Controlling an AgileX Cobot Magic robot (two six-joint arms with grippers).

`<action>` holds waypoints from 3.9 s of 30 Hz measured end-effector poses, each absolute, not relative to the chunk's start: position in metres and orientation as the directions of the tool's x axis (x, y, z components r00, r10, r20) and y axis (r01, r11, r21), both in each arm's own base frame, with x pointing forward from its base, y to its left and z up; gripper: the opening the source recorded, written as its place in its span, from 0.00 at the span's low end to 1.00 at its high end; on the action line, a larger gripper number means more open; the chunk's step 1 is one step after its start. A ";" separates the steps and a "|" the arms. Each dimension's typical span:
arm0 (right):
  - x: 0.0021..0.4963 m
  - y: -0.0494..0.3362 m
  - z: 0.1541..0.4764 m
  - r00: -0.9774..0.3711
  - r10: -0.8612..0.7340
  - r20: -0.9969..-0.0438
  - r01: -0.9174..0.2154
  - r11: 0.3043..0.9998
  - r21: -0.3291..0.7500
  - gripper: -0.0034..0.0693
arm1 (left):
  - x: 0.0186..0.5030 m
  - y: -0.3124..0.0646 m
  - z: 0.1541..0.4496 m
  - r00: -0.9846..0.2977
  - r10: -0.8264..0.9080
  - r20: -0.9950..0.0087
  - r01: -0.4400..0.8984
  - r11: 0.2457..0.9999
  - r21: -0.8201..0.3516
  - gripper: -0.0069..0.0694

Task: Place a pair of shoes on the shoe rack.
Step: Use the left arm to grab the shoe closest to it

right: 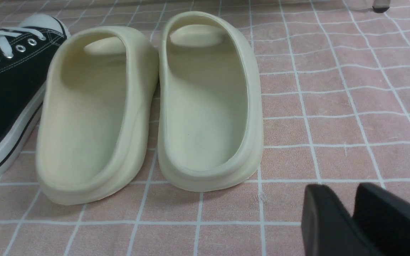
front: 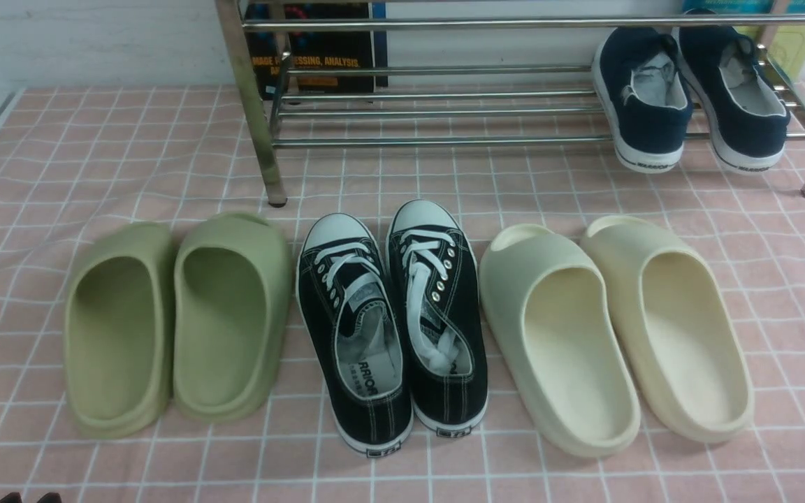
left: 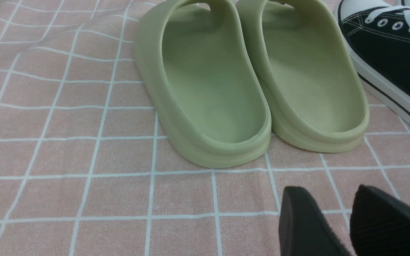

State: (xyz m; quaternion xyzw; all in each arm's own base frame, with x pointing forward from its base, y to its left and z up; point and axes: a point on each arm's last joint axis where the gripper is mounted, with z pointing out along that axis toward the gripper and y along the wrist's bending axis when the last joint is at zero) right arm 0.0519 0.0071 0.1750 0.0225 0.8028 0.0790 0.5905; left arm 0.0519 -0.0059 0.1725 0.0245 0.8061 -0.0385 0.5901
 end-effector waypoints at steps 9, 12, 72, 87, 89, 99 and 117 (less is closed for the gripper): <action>0.052 0.007 0.175 -0.302 0.130 -0.945 -0.057 0.986 0.153 0.27 | 0.052 -0.006 0.172 -0.302 0.002 -0.953 0.084 0.996 -0.025 0.41; 0.052 0.007 0.175 -0.302 0.130 -0.945 -0.057 0.986 0.153 0.28 | 0.052 -0.005 0.173 -0.301 0.006 -0.954 0.084 0.996 -0.021 0.41; 0.052 0.007 0.175 -0.302 0.130 -0.945 -0.057 0.986 0.153 0.37 | 0.205 -0.056 0.320 -0.831 -0.028 -0.556 0.241 0.883 -0.404 0.13; 0.052 0.007 0.175 -0.302 0.130 -0.945 -0.057 0.986 0.153 0.37 | 0.241 -0.158 0.256 -0.789 0.245 -0.563 0.455 0.849 -0.268 0.73; 0.052 0.007 0.175 -0.302 0.130 -0.945 -0.057 0.986 0.153 0.37 | 0.249 -0.161 0.243 -0.790 0.256 -0.557 0.431 0.878 -0.208 0.76; 0.052 0.007 0.175 -0.302 0.130 -0.945 -0.057 0.986 0.153 0.37 | 0.278 -0.166 0.200 -0.802 0.227 -0.552 0.349 0.929 -0.125 0.63; 0.052 0.007 0.175 -0.302 0.130 -0.945 -0.057 0.986 0.153 0.38 | 0.297 -0.173 0.244 -0.840 0.190 -0.509 0.288 0.950 -0.121 0.11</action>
